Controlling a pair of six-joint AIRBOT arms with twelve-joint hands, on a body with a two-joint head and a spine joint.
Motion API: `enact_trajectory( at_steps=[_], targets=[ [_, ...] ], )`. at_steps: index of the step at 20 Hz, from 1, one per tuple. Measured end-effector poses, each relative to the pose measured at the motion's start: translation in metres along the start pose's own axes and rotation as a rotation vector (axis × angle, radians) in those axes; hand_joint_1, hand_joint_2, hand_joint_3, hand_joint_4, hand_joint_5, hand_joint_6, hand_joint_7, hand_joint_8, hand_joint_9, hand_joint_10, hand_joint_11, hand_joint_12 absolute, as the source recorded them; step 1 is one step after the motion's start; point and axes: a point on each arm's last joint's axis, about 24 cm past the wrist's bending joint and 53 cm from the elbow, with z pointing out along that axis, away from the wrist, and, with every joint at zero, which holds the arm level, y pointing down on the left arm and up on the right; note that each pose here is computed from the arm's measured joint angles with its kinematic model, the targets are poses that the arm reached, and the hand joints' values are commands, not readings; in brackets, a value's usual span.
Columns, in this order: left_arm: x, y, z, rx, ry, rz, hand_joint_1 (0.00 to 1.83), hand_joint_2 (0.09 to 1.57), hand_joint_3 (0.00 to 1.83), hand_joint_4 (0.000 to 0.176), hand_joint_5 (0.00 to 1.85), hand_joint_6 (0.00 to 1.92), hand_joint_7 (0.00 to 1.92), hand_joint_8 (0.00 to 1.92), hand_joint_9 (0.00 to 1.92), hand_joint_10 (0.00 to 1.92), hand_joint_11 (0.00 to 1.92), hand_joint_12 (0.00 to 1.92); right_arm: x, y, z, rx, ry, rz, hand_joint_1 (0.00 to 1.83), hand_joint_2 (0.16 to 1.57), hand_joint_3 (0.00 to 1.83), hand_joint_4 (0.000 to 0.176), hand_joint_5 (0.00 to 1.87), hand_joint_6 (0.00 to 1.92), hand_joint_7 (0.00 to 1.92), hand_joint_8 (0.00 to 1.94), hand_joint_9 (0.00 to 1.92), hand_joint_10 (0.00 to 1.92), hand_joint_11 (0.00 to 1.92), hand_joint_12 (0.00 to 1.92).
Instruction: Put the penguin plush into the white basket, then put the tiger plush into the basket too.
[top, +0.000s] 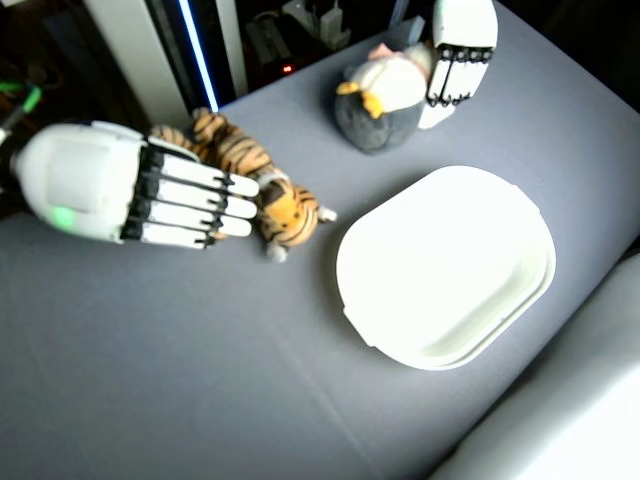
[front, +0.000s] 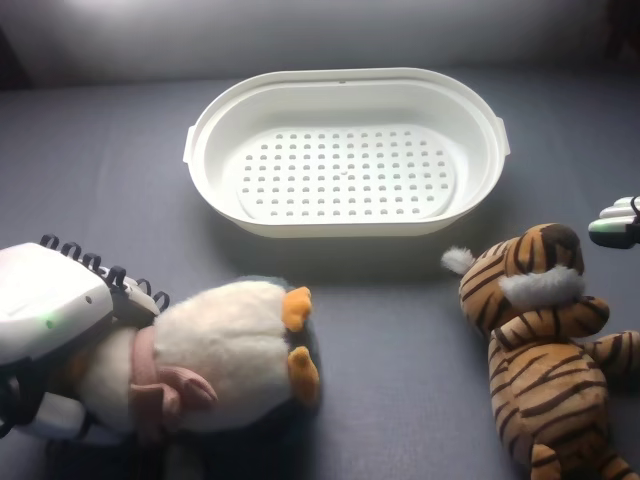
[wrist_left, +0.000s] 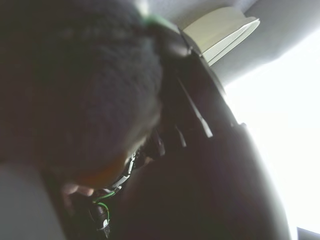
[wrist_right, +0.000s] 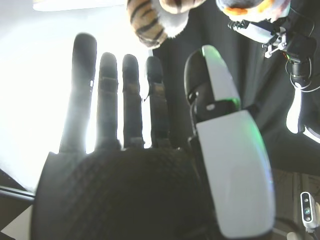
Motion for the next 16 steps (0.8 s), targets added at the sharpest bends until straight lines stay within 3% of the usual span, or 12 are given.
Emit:
enact_trajectory(
  at_steps=[1,2,3,5,6,7,8,9,12,13,14,16],
  targets=[
    [-0.007,-0.006,-0.002,0.022,-0.018,-0.012,1.28,1.08,0.0,0.0,1.21,0.31,1.01,1.19,0.93,1.28,0.77,1.74,0.0,-0.001,0.0,0.001,0.001,0.0,0.89,1.28,0.0,0.0,0.47,0.0,0.44,0.0,0.42,0.01,0.4,0.13],
    [-0.022,-0.018,-0.005,0.07,-0.055,0.012,1.29,1.05,0.0,0.0,1.22,0.33,1.09,1.07,0.94,1.18,0.69,1.71,-0.001,-0.003,0.0,0.008,-0.001,0.002,0.88,1.28,0.0,0.0,0.48,0.0,0.45,0.01,0.43,0.01,0.41,0.13],
    [-0.043,-0.028,-0.008,0.107,-0.118,0.016,1.28,1.09,0.01,0.0,1.15,0.4,0.97,1.26,0.85,1.26,0.57,1.75,-0.001,-0.003,0.0,0.009,0.0,0.001,0.89,1.28,0.0,0.0,0.48,0.0,0.45,0.01,0.43,0.01,0.41,0.13],
    [-0.086,-0.043,-0.011,0.17,-0.257,0.025,1.28,1.1,0.0,0.0,1.15,0.43,0.97,1.25,0.84,1.05,0.52,1.61,0.0,-0.002,0.0,0.006,0.0,0.001,0.92,1.28,0.0,0.0,0.49,0.0,0.46,0.0,0.44,0.01,0.42,0.12],
    [-0.105,-0.047,-0.01,0.188,-0.312,0.03,1.37,1.06,0.0,0.0,1.19,0.43,1.09,0.89,0.95,1.14,0.62,1.42,0.0,-0.003,0.0,0.007,0.001,0.0,0.87,1.28,0.0,0.0,0.48,0.0,0.46,0.0,0.44,0.01,0.43,0.12],
    [-0.119,-0.049,-0.007,0.2,-0.357,0.035,1.39,1.04,0.0,0.0,1.16,0.54,1.21,0.58,1.04,1.06,0.76,1.27,0.0,-0.002,0.0,0.007,0.001,0.001,0.89,1.27,0.0,0.0,0.49,0.0,0.46,0.0,0.44,0.01,0.43,0.12],
    [-0.127,-0.049,-0.002,0.201,-0.386,0.037,1.3,1.02,0.0,0.0,1.17,0.55,1.25,0.6,1.1,0.69,0.83,1.24,0.0,-0.003,0.0,0.008,0.001,0.001,0.91,1.26,0.0,0.0,0.5,0.0,0.46,0.0,0.45,0.01,0.43,0.11],
    [-0.136,-0.046,0.007,0.194,-0.411,0.03,1.28,1.02,0.0,0.0,1.14,0.62,1.28,0.58,1.17,0.51,0.86,1.23,0.0,-0.003,0.0,0.006,0.0,0.002,0.92,1.27,0.0,0.0,0.5,0.0,0.46,0.0,0.45,0.0,0.44,0.11],
    [-0.151,-0.04,0.033,0.17,-0.422,0.018,1.27,1.03,0.0,0.0,1.08,0.77,1.31,0.48,1.28,0.17,0.96,0.95,0.001,-0.003,0.0,0.008,0.003,0.004,0.94,1.27,0.0,0.0,0.49,0.0,0.44,0.0,0.43,0.0,0.42,0.1],
    [-0.157,-0.039,0.043,0.159,-0.422,0.021,1.27,1.03,0.0,0.0,1.08,0.76,1.32,0.45,1.34,0.12,1.04,0.99,0.0,-0.004,0.0,0.007,0.002,0.003,0.95,1.27,0.0,0.0,0.49,0.0,0.44,0.0,0.43,0.0,0.42,0.1],
    [-0.162,-0.039,0.054,0.149,-0.42,0.029,1.27,1.03,0.0,0.0,1.06,0.8,1.31,0.46,1.34,0.07,1.03,0.97,0.0,-0.004,0.0,0.006,0.0,0.002,0.94,1.27,0.0,0.0,0.49,0.0,0.45,0.0,0.43,0.0,0.43,0.1],
    [-0.171,-0.039,0.074,0.121,-0.422,0.041,1.25,1.06,0.0,0.0,1.0,0.88,1.2,0.68,1.28,0.01,1.0,0.89,0.0,-0.004,0.001,0.004,-0.001,0.008,0.91,1.28,0.0,0.0,0.48,0.0,0.45,0.0,0.44,0.0,0.44,0.1]
  ],
)
